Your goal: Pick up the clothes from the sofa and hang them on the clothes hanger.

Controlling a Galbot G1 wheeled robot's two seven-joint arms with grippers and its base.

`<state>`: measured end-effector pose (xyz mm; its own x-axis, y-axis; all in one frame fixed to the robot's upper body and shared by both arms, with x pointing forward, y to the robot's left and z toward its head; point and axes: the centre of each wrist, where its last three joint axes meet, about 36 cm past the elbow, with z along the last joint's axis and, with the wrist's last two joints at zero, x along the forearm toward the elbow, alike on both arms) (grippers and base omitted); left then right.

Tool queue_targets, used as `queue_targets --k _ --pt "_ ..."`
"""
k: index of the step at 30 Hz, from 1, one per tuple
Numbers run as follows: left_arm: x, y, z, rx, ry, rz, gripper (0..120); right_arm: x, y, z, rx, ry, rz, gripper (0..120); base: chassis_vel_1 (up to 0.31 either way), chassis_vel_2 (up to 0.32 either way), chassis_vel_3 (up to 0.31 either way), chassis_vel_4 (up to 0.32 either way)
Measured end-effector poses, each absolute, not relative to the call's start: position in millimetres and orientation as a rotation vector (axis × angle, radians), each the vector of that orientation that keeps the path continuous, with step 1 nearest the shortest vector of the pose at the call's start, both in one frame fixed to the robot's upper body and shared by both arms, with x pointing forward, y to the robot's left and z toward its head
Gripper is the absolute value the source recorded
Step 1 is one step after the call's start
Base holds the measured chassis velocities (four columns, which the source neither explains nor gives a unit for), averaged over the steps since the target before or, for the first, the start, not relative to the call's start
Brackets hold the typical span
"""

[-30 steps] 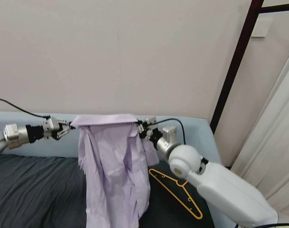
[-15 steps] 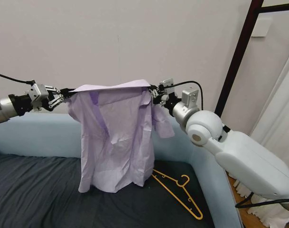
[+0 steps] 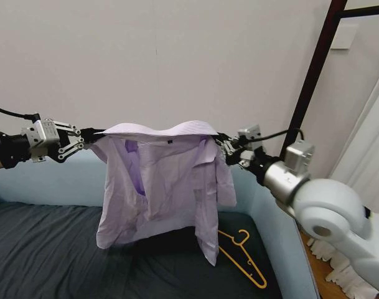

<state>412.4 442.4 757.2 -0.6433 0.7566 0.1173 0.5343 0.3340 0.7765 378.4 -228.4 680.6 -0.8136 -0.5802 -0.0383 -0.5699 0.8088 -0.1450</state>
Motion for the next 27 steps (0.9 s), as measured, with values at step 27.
queue_targets --k 27 --pt "492.7 385.6 443.4 1.457 2.873 0.706 0 459.7 -162.8 444.6 -0.996 3.374 -0.136 0 0.000 0.000 0.000 0.000"
